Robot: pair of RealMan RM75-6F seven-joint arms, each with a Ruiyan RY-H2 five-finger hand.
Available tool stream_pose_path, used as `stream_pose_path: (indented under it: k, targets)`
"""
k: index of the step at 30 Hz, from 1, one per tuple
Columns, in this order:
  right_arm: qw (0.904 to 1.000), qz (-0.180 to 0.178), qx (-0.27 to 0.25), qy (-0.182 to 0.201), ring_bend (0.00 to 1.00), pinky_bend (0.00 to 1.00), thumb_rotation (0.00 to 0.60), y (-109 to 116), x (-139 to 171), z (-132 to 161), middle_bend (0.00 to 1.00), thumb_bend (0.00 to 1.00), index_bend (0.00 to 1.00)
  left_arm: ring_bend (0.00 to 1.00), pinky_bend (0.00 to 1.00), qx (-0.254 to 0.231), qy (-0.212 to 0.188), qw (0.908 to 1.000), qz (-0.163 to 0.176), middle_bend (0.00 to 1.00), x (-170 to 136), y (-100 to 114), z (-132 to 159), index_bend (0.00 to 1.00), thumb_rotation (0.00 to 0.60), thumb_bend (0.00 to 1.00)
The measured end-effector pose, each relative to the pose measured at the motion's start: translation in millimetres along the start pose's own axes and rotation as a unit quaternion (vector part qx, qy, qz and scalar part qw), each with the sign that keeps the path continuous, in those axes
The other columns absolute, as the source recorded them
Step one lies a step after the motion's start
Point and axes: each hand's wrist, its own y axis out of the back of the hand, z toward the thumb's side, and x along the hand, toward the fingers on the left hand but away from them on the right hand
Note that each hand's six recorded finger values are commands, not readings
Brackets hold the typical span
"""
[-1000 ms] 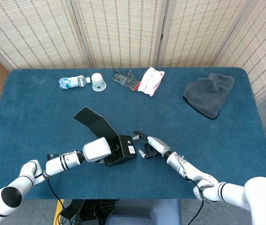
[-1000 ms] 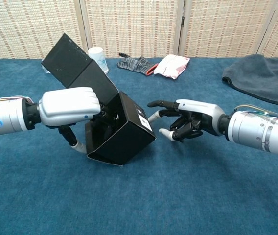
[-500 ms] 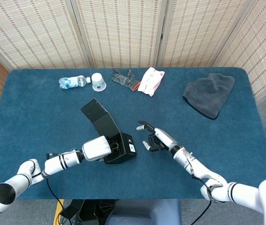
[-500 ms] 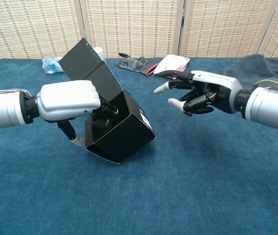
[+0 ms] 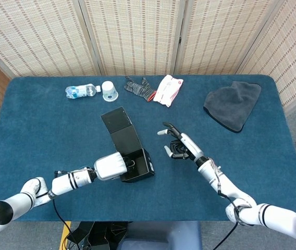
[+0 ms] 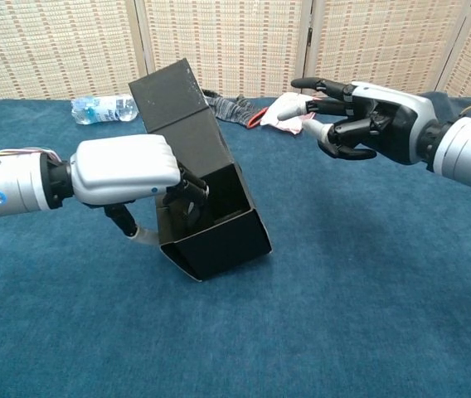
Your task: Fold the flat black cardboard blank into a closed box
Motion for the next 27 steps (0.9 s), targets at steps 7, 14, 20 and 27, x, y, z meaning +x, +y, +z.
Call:
stream_pose_path:
  k: [7, 14, 20, 27]
  targets:
    - [1.0, -0.005, -0.003, 0.0, 0.74, 1.0, 0.6, -0.5, 1.2, -1.0, 0.21, 0.5, 0.0, 0.55, 0.66, -0.005, -0.001, 1.0, 0.002, 0.48, 2.4, 1.2, 2.0, 0.51, 0.6, 0.27]
    - [1.0, -0.006, -0.002, 0.001, 0.74, 1.0, 0.6, -0.1, 2.8, -1.6, 0.21, 0.5, 0.0, 0.55, 0.66, -0.009, -0.005, 0.9999, -0.002, 0.48, 6.1, -1.4, 5.4, 0.51, 0.6, 0.31]
    - [1.0, -0.009, -0.002, 0.0, 0.74, 1.0, 0.6, 0.4, 3.7, -3.2, 0.22, 0.5, 0.0, 0.55, 0.64, -0.013, -0.01, 0.9998, -0.01, 0.48, 9.6, -4.1, 9.6, 0.51, 0.6, 0.4]
    - [0.9999, -0.012, -0.004, -0.001, 0.74, 1.0, 0.6, 1.5, 3.2, -4.6, 0.22, 0.5, 0.0, 0.55, 0.61, -0.023, -0.013, 0.9996, -0.013, 0.48, 13.1, -4.2, 13.3, 0.51, 0.6, 0.53]
